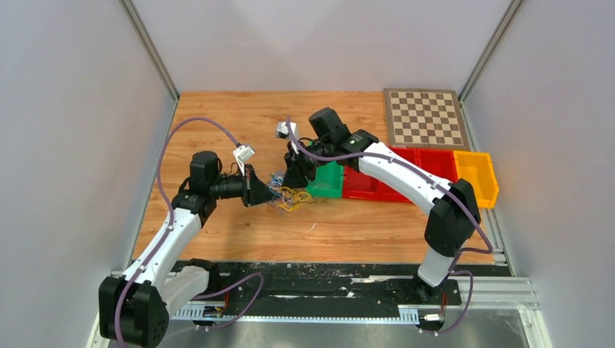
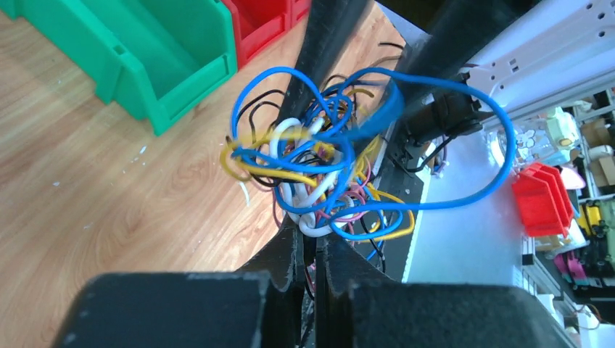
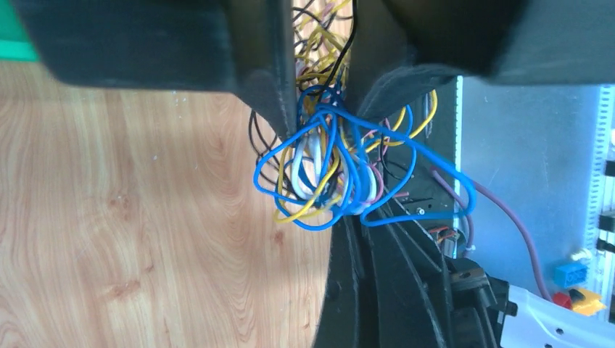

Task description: Untangle the cables

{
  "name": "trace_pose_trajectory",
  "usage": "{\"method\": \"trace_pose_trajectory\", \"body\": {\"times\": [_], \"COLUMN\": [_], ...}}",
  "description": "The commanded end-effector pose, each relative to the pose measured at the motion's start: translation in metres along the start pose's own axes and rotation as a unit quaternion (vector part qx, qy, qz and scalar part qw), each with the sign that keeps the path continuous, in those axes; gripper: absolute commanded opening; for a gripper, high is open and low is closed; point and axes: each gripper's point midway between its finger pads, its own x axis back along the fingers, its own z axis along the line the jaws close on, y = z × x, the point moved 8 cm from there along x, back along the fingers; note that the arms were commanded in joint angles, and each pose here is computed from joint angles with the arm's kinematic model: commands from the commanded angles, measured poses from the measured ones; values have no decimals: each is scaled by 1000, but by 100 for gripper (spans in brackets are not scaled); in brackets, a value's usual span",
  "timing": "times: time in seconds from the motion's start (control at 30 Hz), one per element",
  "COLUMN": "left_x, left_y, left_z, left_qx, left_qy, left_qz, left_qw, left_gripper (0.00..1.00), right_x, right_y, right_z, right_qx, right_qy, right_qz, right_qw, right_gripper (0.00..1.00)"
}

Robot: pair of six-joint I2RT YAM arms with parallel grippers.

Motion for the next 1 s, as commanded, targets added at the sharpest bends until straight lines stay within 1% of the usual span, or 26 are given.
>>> {"method": "trace_pose_trajectory", "body": {"times": [0.0,0.03,0.07,0.17,0.23,0.3,0.47,0.5,0.53,0.57,0.6,0.63,0.67,0.7,0.73,0.77,0.8,0.83,0.87,0.9,0.93,0.97], "left_x": [2,3,4,3,1,-2,-7,-8,-9,-9,-8,-7,-5,-1,4,11,18,28,36,46,56,64], "left_y": [13,12,10,8,8,8,8,7,8,10,10,14,12,17,12,17,9,15,4,9,-1,-2], "left_z": [-9,-10,-11,-11,-9,-8,-3,-1,-1,-1,-1,-3,-3,-4,-3,-2,1,5,9,12,20,19], "left_qx": [-55,-58,-61,-55,-44,-34,-17,-10,-9,-5,-2,-9,-8,-18,-16,-18,-16,-19,-18,-24,-22,-9], "left_qy": [-12,-13,-14,-20,-29,-38,-41,-41,-40,-39,-38,-36,-30,-24,-12,5,19,40,51,70,97,120], "left_qz": [-17,-15,-15,-17,-14,-9,0,1,-1,-2,-2,-4,4,0,13,9,27,21,47,45,75,102], "left_qw": [998,998,998,998,999,999,999,999,999,999,999,999,999,1000,1000,1000,999,999,997,996,992,987], "left_gripper": [0,0,0,0,0,0,0,0,0,0,0,0,0,0,0,0,0,0,0,0,0,0], "right_x": [26,31,35,38,36,34,29,29,28,27,27,30,34,41,50,60,72,84,97,108,117,128], "right_y": [-9,-19,-29,-53,-59,-55,-36,-35,-37,-40,-45,-52,-58,-66,-73,-81,-88,-95,-101,-109,-120,-129], "right_z": [0,-7,-12,-19,-18,-19,-25,-25,-26,-27,-28,-30,-34,-35,-38,-41,-44,-44,-44,-43,-41,-40], "right_qx": [-20,-36,-51,-79,-82,-83,-72,-68,-64,-61,-58,-57,-49,-51,-51,-55,-61,-66,-63,-64,-63,-63], "right_qy": [7,2,-2,0,9,13,31,35,36,34,25,7,-15,-36,-56,-82,-108,-129,-153,-176,-198,-221], "right_qz": [-26,-23,-19,-8,-10,-24,-46,-47,-46,-42,-35,-22,-13,4,13,23,31,37,43,53,68,80], "right_qw": [999,999,999,997,997,996,996,996,996,997,997,998,999,998,997,995,992,989,985,981,976,970], "right_gripper": [50,63,67,69,72,75,75,72,61,46,28,6,0,0,0,0,0,0,0,0,0,0]}}
